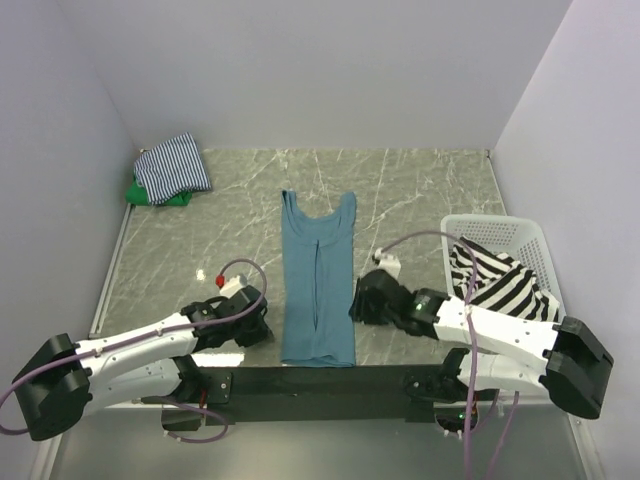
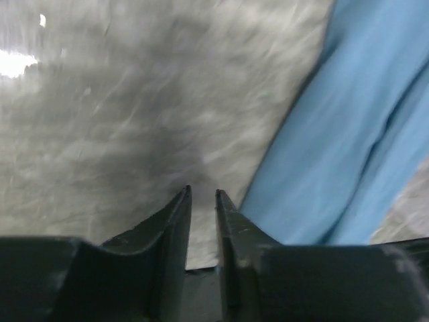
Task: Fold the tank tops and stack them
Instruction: Fold the tank top
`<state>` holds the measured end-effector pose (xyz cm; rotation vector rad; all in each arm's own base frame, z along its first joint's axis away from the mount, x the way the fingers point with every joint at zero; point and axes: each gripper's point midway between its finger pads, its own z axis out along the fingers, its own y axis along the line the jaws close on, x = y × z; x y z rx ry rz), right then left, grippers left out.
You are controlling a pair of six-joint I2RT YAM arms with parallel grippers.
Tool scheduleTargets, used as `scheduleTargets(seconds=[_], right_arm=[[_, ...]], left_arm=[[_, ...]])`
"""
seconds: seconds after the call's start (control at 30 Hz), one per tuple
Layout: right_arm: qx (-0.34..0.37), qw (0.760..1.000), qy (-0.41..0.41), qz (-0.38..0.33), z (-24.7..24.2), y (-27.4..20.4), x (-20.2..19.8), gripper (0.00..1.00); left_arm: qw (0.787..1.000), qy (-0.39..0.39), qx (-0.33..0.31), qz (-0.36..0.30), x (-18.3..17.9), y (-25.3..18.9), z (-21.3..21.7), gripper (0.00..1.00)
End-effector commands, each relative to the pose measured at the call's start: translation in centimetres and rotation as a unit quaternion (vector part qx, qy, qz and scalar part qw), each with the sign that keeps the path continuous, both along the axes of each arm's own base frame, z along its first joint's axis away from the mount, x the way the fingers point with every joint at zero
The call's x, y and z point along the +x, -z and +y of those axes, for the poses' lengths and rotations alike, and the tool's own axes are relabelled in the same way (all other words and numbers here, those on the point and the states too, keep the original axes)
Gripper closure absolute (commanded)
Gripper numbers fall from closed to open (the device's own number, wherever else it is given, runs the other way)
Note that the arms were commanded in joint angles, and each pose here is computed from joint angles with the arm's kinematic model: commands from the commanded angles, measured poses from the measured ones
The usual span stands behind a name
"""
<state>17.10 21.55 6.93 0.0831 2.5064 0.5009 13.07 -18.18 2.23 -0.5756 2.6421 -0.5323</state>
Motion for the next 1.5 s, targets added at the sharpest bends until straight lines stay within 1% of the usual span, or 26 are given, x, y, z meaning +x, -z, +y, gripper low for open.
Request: scheduleTargets(seconds=[0.0,0.1,0.13,0.33,0.63,0.77,0.8,0.97,1.07,1.13,1.2,1.23,1.27,1.33,1.37,1.4,1.43,1.47], right_arm=[[0.034,0.999,0.035,0.012,0.6,1.1,-1.7,0.52],[0.04,0.998,0.021,0.037,0.7,2.5,-3.6,0.51],[0.047,0.998,0.009,0.043,1.1,2.6,-4.4,0.51],[0.07,0.995,-0.013,0.074,1.9,3.0,-6.8,0.5],[0.044,0.993,-0.032,0.108,1.0,4.6,-9.2,0.46],[0.038,0.991,-0.048,0.121,1.8,4.9,-10.2,0.46],[0.028,0.99,-0.052,0.125,1.8,5.3,-10.6,0.46],[0.015,0.989,-0.052,0.137,1.5,6.1,-11.3,0.45],[0.014,0.989,-0.049,0.138,1.5,6.2,-11.3,0.46],[0.009,0.989,-0.046,0.139,1.2,6.3,-11.3,0.48],[0.008,0.989,-0.046,0.14,1.1,6.4,-11.4,0.51],[0.005,0.989,-0.045,0.141,0.9,6.5,-11.4,0.53],[0.003,0.989,-0.044,0.141,0.8,6.6,-11.5,0.58],[0.002,0.989,-0.042,0.141,0.7,6.6,-11.4,0.62],[-0.002,0.989,-0.042,0.143,0.5,6.9,-11.6,0.72],[-0.003,0.989,-0.041,0.145,0.4,7.0,-11.6,0.78],[-0.005,0.988,-0.042,0.147,0.2,7.1,-11.7,0.83],[-0.007,0.988,-0.04,0.148,0.0,7.2,-11.8,0.96]], left_arm=[[0.999,0.013,-0.035,0.011,-0.8,-0.6,-1.7,0.68],[0.999,0.032,-0.038,0.019,-1.7,-0.4,-1.9,0.59],[0.998,0.037,-0.04,0.021,-1.9,-0.3,-1.9,0.54],[0.996,0.065,-0.048,0.037,-3.1,-0.1,-2.0,0.5],[0.99,0.119,-0.038,0.057,-4.4,0.7,-2.2,0.43],[0.988,0.134,-0.039,0.064,-4.7,0.8,-2.6,0.42],[0.987,0.137,-0.04,0.066,-4.8,0.9,-2.6,0.42],[0.984,0.152,-0.044,0.079,-5.3,1.6,-2.9,0.46],[0.983,0.153,-0.04,0.09,-5.7,2.2,-2.7,0.52],[0.983,0.154,-0.037,0.097,-5.9,2.5,-2.7,0.59],[0.982,0.154,-0.039,0.098,-6.0,2.5,-2.7,0.68],[0.982,0.155,-0.037,0.098,-6.0,2.6,-2.7,0.71],[0.982,0.155,-0.039,0.097,-5.9,2.5,-2.8,0.73],[0.983,0.154,-0.036,0.098,-5.9,2.6,-2.8,0.79],[0.982,0.154,-0.036,0.099,-5.9,2.6,-2.8,0.81],[0.983,0.154,-0.036,0.098,-5.9,2.5,-2.8,0.86],[0.982,0.155,-0.035,0.101,-6.0,2.5,-2.7,0.88],[0.982,0.154,-0.033,0.099,-5.9,2.4,-2.7,0.91]])
